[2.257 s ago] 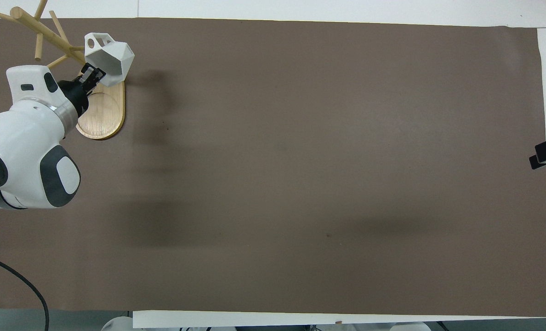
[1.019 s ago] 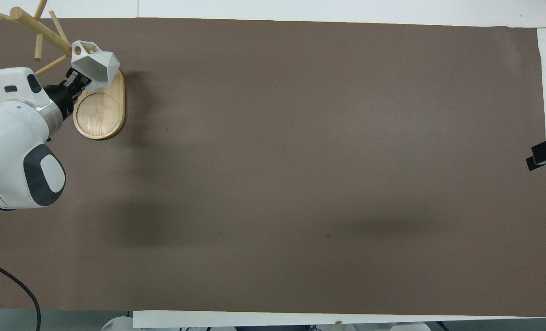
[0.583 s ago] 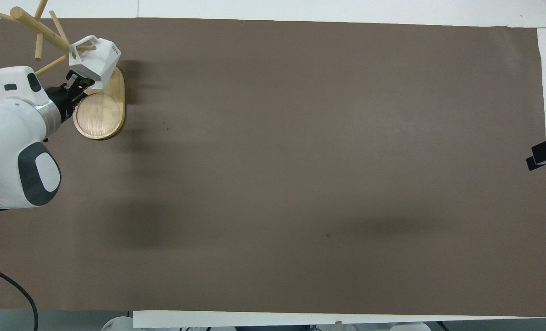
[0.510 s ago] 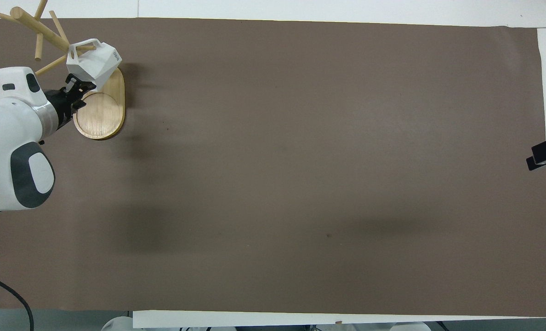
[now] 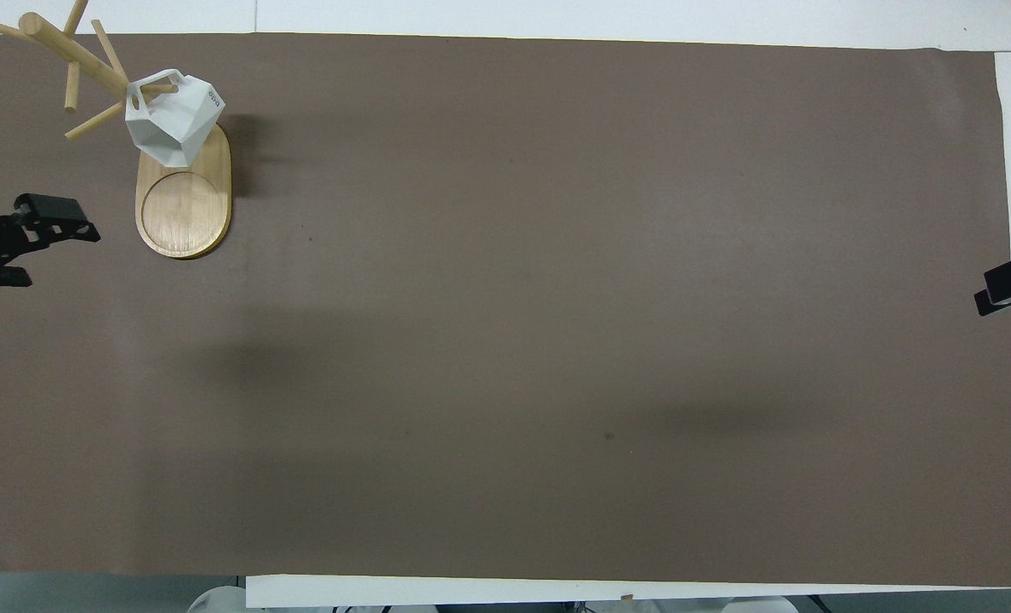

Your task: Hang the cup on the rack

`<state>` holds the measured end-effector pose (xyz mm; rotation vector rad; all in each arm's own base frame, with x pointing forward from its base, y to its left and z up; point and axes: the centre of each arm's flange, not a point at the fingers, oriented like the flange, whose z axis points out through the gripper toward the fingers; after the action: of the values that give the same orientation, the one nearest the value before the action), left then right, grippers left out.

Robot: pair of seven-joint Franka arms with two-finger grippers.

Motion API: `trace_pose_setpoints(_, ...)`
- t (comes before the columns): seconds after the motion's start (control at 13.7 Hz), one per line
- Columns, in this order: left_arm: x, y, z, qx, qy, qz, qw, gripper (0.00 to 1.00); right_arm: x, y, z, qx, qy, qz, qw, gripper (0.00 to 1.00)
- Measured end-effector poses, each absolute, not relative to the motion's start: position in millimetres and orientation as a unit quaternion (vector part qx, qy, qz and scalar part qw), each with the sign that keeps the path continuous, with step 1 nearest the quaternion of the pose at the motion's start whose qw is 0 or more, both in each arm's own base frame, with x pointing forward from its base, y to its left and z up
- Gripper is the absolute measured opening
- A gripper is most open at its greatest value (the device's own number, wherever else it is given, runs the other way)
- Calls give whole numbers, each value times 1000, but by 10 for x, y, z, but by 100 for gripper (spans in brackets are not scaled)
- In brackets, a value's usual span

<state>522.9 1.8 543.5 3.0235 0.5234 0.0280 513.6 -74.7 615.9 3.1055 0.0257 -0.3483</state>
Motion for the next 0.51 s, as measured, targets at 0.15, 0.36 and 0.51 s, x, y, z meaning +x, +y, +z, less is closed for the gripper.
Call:
trace_pose_setpoints(0.15,5253,97,5808,994,102,-37,1,100,5136,-747,6158,994,8,-112,8,100)
trace_pose_setpoints(0.36,5410,-7,6066,997,-10,-78,-19,100,5136,-747,6158,994,8,-112,8,100)
trace_pose_setpoints(0.51,5523,-174,6039,994,-59,-85,-27,99,5136,-747,6158,994,8,-112,8,100)
